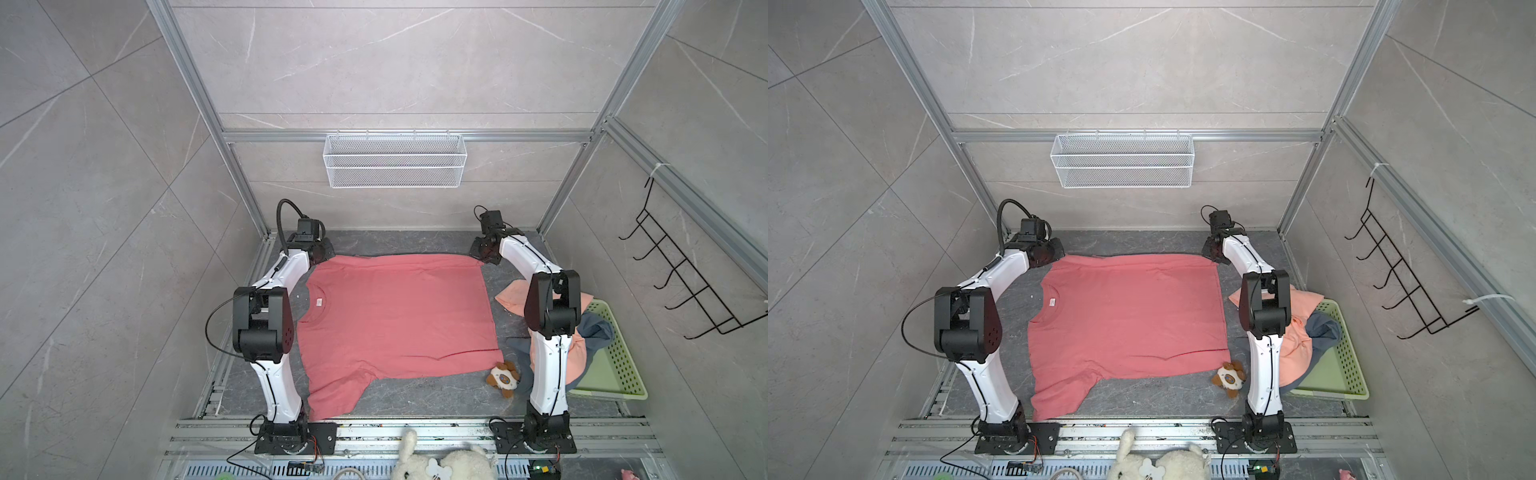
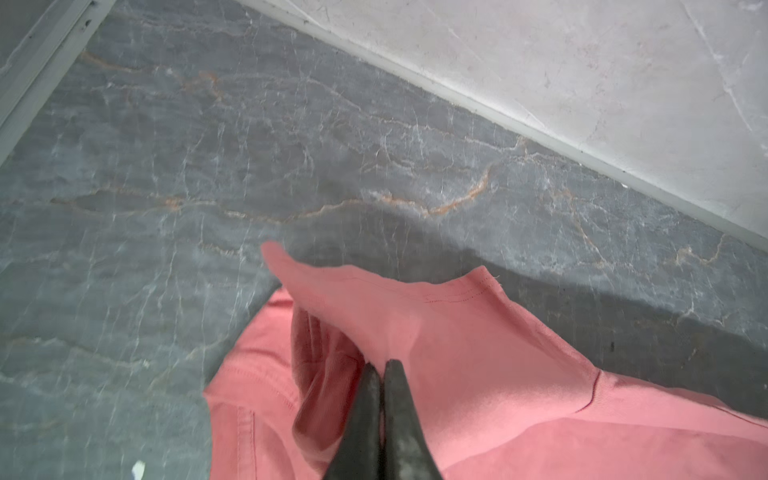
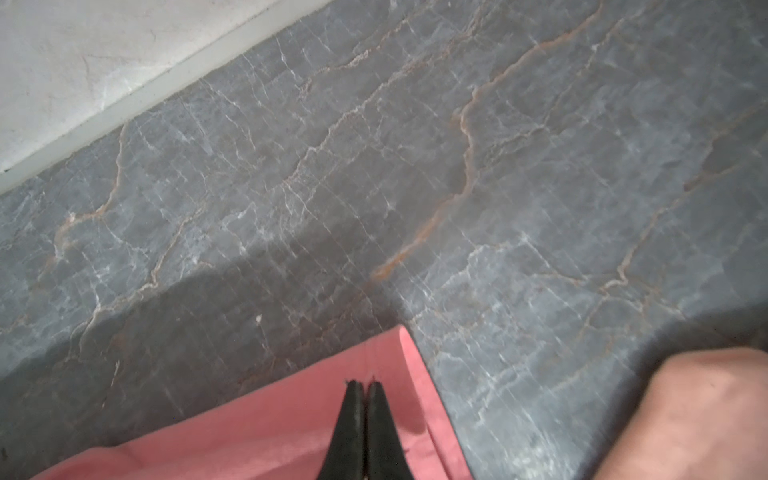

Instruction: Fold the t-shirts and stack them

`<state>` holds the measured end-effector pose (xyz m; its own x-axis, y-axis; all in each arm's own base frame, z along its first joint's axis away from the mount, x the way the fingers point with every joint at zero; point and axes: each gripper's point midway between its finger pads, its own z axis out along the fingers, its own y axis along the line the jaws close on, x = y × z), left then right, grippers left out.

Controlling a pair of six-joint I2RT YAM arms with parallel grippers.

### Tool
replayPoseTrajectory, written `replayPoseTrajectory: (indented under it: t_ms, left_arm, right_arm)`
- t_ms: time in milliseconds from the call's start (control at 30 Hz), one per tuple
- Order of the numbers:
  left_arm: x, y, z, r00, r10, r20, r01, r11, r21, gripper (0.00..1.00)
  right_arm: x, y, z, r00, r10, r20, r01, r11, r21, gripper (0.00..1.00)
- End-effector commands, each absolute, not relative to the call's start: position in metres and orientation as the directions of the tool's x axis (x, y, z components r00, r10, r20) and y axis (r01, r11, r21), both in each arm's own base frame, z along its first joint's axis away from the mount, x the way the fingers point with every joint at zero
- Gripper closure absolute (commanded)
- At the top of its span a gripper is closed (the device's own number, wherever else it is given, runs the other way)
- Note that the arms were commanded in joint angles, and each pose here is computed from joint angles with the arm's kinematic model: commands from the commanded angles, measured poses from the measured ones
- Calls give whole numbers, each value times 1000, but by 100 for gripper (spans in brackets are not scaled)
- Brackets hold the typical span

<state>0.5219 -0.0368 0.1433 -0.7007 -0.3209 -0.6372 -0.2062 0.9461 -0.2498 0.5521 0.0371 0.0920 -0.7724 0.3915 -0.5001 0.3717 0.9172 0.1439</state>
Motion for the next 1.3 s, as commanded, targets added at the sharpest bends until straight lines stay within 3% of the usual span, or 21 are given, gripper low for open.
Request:
replayPoseTrajectory:
  t_ms: [0,500,1267]
  left_arm:
    - [510,-28,177,-641,-357,-680,-231,934,-273,100]
    - [464,-19,148,-656,-442,-612,-344,897,-278,100]
    - [434,-15,116,-671,-519,-529,-441,853,-278,100]
  right_arm:
    - [550,39,113,-753,376,-539,345,924,163,100]
    - [538,37,81,-790,373,-487,359,925,127,100]
    - [524,32,60,-796,395,-458,392,914,107,100]
